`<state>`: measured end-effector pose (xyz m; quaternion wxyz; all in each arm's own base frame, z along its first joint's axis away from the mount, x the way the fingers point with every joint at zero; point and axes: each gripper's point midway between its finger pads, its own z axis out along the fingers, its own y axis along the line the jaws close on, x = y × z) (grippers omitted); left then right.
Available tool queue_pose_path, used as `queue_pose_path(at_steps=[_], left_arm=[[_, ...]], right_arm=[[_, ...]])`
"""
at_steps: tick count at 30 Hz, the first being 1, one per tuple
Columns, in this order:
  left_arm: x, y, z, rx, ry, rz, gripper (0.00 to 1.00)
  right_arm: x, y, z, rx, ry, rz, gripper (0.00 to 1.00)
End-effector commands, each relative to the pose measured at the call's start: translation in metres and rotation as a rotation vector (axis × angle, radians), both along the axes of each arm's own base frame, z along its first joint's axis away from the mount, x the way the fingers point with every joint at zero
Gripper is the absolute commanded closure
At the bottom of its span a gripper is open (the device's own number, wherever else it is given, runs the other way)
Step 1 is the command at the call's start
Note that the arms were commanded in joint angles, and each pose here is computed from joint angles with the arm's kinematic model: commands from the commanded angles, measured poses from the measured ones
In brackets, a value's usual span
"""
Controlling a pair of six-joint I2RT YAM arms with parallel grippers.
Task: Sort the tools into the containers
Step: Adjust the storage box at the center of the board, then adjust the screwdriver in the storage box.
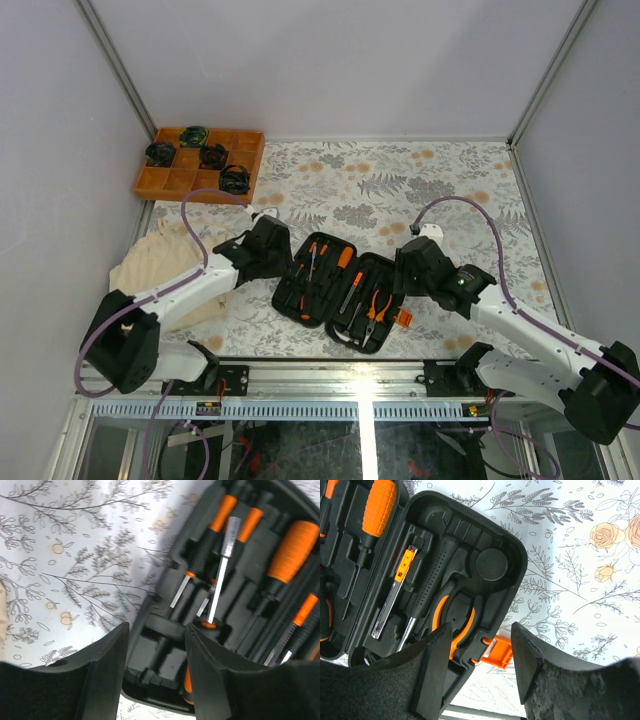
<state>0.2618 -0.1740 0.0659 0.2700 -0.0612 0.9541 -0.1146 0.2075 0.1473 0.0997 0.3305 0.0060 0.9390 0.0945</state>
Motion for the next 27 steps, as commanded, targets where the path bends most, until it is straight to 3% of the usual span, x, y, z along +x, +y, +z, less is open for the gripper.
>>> queue_pose_path(at_steps=[1, 7, 18, 27], left_arm=[[-0.003, -0.025, 0.037, -0.030, -0.139, -0.092, 0.51], [-0.037, -0.069, 0.035, -0.057, -0.161, -0.285, 0.50], [-0.044, -0.069, -0.003, 0.085, -0.080, -0.324, 0.52], [-0.042, -0.068, -0.019, 0.175, -0.041, -0.376, 0.60]], right_arm=[[0.016, -0.005, 0.016, -0.033, -0.048, -0.008, 0.42], [0.021, -0.001, 0.018, -0.026, -0.048, -0.001, 0.42], [0.013, 0.000, 0.010, 0.010, -0.029, 0.002, 0.41], [0.011, 0.002, 0.008, 0.020, -0.026, 0.013, 0.41]])
